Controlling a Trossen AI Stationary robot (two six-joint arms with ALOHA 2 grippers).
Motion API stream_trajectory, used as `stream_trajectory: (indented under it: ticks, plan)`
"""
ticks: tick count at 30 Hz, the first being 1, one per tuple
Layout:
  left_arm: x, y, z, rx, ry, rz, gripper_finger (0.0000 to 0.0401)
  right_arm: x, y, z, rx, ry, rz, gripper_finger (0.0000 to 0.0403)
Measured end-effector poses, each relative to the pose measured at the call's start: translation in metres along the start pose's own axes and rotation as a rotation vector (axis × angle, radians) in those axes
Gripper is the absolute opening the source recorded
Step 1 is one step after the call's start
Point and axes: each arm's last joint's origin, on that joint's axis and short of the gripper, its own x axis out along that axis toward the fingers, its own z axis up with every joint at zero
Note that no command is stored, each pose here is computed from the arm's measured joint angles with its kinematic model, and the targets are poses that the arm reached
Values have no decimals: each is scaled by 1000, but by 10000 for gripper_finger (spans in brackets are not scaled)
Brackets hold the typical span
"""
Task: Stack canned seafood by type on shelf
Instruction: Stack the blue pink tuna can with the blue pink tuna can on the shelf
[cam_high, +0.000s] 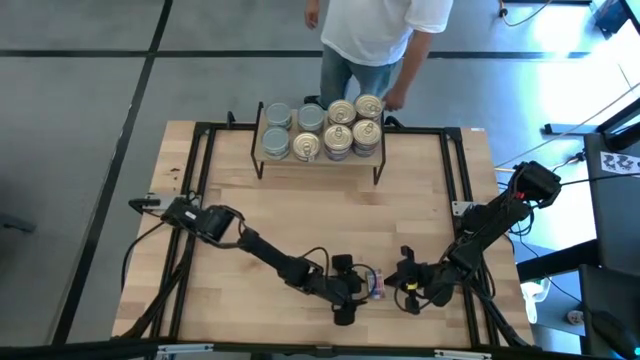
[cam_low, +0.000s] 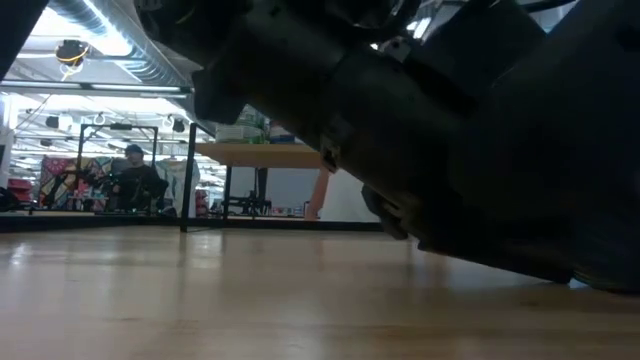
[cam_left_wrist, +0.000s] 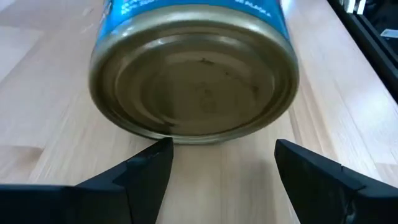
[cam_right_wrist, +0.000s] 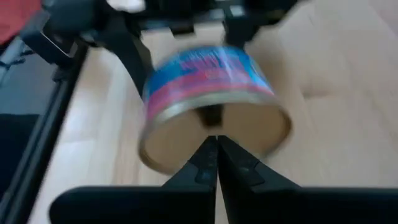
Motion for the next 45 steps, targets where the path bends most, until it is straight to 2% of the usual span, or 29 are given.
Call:
stream_trajectory:
  ticks: [10, 13, 19, 26, 30, 32, 35, 38, 41, 45]
  plan:
    - [6, 11, 3, 11, -14, 4, 280, 10, -9, 18, -1, -62, -8, 14]
    - [4, 13, 2, 37, 31, 28, 280, 13, -16, 22, 13, -65, -38, 14]
    - [-17, 14, 4, 28, 198, 116, 280, 18, -25, 28, 18, -53, -61, 14]
    - [-42, 8, 3, -35, 332, 206, 280, 20, -27, 30, 7, -49, -56, 14]
    - [-66, -5, 8, 4, 377, 195, 280, 15, -24, 32, 3, -29, 3, 14]
    - [-78, -15, 16, 68, 340, 165, 280, 9, -23, 35, 5, -9, 41, 14]
    - [-86, -25, 41, 128, 138, 179, 280, -4, -20, 33, 12, 20, 48, 14]
    - [-71, -18, 53, 137, -2, 164, 280, -15, -16, 27, 23, 8, 7, 14]
    - [-53, -9, 46, 153, -3, 119, 280, -22, -9, 21, 32, -23, -11, 14]
    - [-46, 4, 47, 131, 16, 139, 257, -27, -4, 14, 28, -39, -21, 14]
